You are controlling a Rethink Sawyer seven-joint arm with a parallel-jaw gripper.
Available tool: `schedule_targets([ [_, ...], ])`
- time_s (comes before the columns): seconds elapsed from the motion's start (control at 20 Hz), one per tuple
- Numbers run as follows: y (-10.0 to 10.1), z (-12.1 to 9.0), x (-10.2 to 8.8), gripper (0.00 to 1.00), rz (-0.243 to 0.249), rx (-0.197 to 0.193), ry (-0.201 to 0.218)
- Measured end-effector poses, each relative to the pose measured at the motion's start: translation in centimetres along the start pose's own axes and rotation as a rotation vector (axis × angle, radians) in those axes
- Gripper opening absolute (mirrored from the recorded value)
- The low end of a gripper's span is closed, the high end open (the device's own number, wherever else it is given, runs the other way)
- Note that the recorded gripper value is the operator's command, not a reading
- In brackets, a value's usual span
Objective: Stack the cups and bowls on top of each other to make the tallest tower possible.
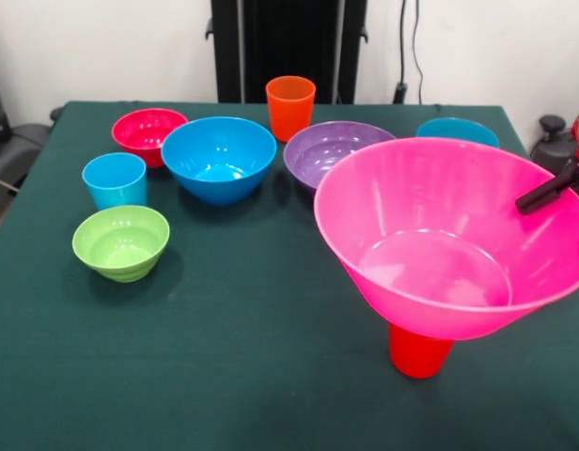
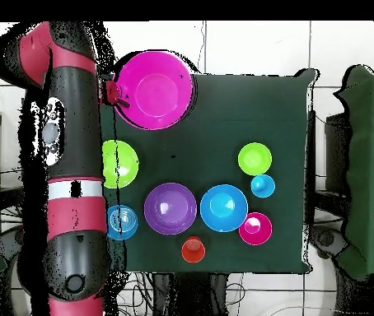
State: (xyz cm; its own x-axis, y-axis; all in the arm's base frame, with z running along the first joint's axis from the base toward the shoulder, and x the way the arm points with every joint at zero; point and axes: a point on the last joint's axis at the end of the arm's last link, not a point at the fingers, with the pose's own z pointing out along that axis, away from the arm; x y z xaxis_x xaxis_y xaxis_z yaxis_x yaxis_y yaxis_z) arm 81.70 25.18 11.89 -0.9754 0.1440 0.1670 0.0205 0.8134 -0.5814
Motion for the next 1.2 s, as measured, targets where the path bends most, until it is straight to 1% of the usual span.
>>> schedule_targets([
  [0.3, -0.4, -0.3, 0.2, 0.0, 0.009, -0.012, 0.007],
  [0.65, -0.2, -0.1, 0.2, 0.0, 0.007, -0.011, 0.01],
  [0.9, 0.5, 1.1, 0.2, 0.0, -0.002, -0.025, 0.03],
  [1.2, 1.3, 2.1, 0.3, 0.0, -0.011, -0.026, 0.045],
])
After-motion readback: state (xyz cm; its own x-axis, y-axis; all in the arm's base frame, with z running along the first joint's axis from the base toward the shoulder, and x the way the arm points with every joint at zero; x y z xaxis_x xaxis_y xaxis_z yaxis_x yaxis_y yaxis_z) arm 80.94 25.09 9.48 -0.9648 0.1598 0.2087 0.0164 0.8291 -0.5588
